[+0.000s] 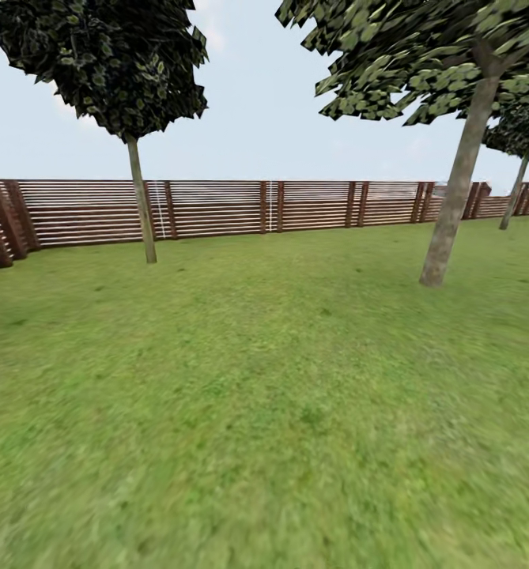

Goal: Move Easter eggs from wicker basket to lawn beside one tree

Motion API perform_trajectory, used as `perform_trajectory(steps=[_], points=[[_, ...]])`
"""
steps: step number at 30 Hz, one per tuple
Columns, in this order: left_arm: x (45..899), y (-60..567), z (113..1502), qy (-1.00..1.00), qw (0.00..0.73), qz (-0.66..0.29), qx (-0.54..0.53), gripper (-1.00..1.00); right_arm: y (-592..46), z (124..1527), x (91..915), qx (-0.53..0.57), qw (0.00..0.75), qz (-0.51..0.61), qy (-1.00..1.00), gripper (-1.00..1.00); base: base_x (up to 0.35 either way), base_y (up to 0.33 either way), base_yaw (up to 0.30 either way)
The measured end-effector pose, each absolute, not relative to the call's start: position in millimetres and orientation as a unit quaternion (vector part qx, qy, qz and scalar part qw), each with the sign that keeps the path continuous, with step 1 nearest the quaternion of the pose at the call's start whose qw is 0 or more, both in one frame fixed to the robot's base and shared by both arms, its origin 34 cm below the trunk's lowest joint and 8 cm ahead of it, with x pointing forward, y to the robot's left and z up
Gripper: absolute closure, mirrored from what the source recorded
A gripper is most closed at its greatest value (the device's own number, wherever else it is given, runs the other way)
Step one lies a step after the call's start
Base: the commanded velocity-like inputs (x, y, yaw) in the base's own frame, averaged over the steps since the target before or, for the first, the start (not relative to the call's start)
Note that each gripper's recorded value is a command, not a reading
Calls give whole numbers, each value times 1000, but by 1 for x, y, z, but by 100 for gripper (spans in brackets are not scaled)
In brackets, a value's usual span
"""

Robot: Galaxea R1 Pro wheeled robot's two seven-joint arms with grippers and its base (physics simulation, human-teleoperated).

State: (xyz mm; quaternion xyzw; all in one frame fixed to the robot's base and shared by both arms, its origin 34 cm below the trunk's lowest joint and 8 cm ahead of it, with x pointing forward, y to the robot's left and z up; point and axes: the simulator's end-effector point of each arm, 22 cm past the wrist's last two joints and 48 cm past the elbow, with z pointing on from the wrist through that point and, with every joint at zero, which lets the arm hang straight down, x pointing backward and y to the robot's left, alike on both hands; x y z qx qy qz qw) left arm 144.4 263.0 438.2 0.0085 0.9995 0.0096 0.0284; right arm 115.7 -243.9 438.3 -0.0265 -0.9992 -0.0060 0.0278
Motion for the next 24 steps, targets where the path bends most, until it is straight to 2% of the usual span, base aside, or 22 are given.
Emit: perform_trajectory(steps=[7,24], points=[[144,263,438,1000,28,10,9,-100,-244,438,116,-27,28,-6,-999,-100,45,7,-295],[144,263,438,1000,27,9,10,-100,-245,438,114,-26,29,-6,-999,-100,294,70,-295]])
